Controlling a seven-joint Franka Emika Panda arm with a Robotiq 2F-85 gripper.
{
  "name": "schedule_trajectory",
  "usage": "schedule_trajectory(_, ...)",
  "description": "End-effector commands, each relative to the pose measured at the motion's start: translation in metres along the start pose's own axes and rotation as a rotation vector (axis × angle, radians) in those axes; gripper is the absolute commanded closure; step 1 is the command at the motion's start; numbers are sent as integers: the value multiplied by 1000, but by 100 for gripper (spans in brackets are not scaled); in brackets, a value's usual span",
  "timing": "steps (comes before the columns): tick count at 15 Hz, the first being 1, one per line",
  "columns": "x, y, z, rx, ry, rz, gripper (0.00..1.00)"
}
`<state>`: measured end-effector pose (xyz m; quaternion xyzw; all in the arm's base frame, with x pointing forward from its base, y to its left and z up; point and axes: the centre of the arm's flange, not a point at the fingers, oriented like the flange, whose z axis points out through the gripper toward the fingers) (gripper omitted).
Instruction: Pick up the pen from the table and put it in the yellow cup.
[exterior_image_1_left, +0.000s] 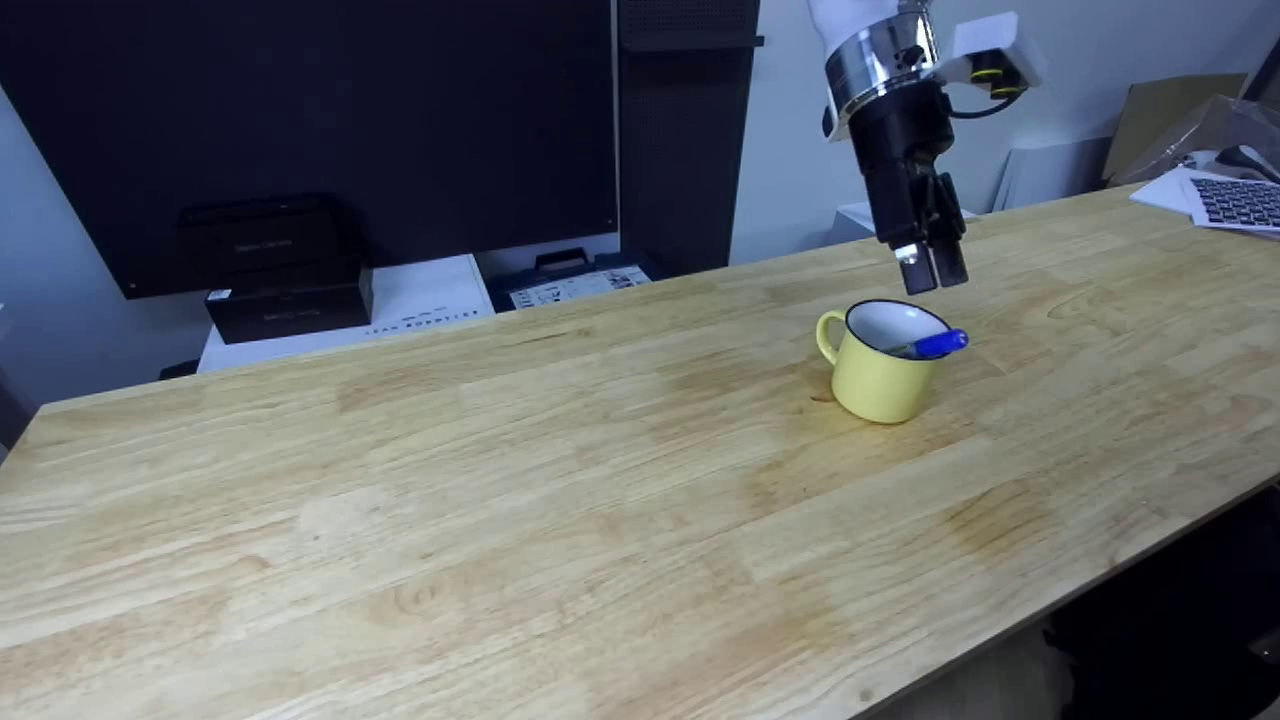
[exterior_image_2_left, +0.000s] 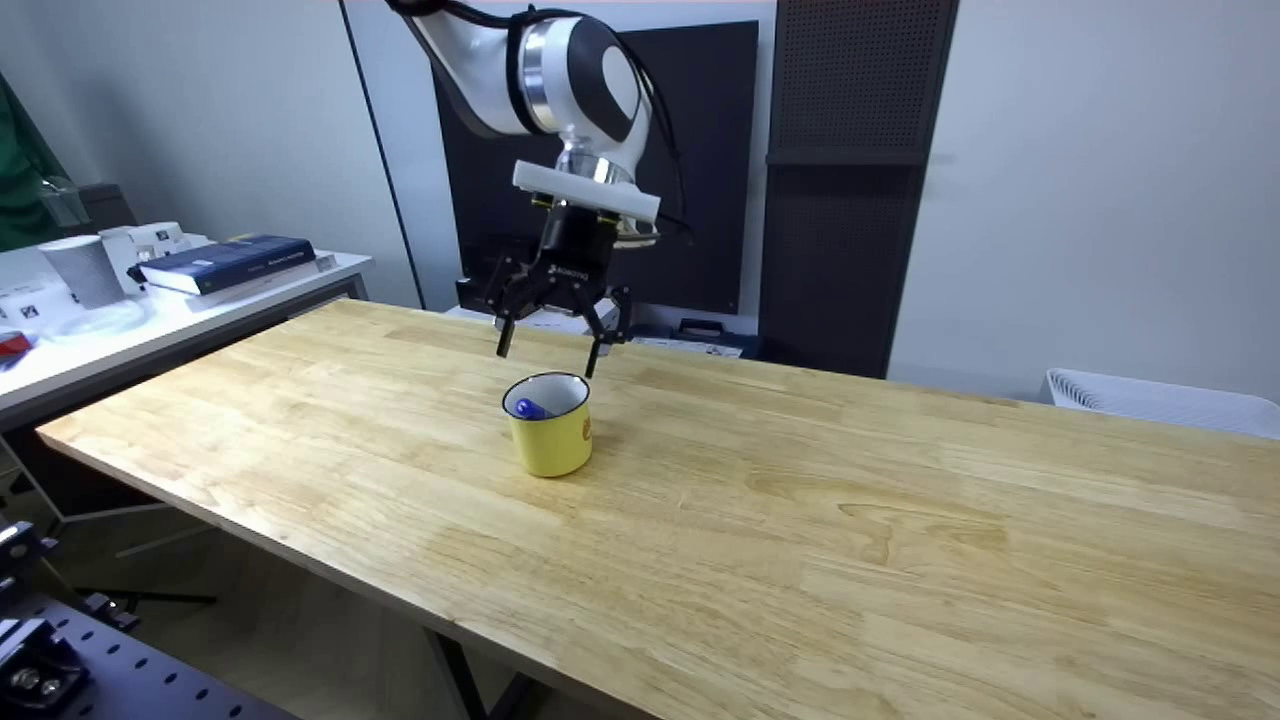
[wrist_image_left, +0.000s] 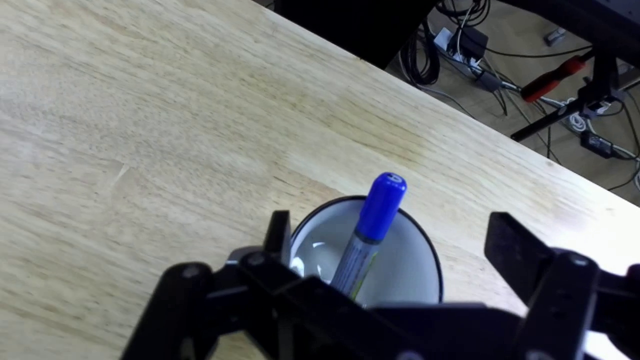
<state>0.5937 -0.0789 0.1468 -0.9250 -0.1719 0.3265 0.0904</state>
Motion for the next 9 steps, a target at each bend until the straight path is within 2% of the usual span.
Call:
schedule_trajectory(1,-13,-10,-30,-109,78,-13,0)
schedule_trajectory(5,-24,-18,-62,-329,189,-25,0)
schedule_trajectory(6,-5,-8,-58,-247,157,-42,0)
schedule_trajectory(9,-6,-10,-60,-256,161,-47,0)
